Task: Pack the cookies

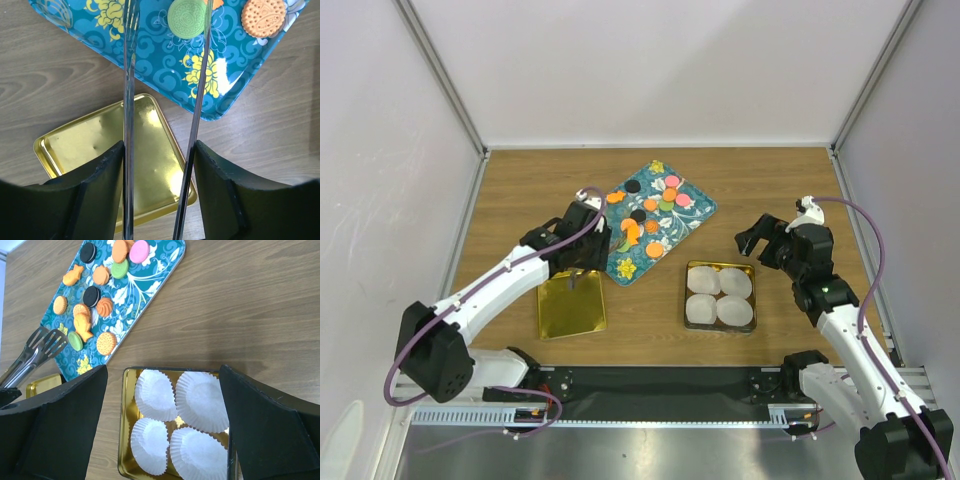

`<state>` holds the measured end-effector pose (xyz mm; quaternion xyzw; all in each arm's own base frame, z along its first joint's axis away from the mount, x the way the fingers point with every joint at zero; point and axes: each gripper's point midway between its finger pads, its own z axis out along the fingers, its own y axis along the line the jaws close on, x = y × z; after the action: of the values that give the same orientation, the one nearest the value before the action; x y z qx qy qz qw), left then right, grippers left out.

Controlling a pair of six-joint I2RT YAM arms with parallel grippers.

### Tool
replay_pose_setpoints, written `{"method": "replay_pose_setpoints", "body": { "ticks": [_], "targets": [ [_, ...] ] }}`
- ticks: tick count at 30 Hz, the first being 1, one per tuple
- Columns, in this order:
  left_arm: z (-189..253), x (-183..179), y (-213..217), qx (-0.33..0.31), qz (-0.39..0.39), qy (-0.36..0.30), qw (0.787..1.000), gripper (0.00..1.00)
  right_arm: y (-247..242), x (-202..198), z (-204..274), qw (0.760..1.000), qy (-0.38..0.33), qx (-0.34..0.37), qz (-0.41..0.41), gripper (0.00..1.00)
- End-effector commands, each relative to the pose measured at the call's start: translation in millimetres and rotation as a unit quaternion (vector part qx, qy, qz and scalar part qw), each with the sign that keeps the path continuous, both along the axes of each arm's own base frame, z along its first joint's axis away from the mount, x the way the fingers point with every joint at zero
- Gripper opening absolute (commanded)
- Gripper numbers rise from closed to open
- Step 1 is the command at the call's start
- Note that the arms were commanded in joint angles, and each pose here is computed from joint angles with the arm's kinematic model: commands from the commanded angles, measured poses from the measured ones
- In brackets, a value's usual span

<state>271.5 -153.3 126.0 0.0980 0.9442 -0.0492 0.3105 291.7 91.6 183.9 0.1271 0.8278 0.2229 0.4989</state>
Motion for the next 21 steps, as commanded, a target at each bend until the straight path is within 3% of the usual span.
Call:
{"method": "replay_pose_setpoints", "body": {
  "ticks": [1, 21],
  "targets": [
    [11, 6, -6, -0.007, -0.013, -0.029, 0.999, 0.6, -1, 4, 5, 1.0, -0.014, -0.005, 0.0, 0.99],
    [-3, 19, -23, -0.001, -0.032, -0.008, 0.999, 0.62, -1, 4, 5, 1.0, -0.015, -0.006, -0.001, 1.0]
  ]
}}
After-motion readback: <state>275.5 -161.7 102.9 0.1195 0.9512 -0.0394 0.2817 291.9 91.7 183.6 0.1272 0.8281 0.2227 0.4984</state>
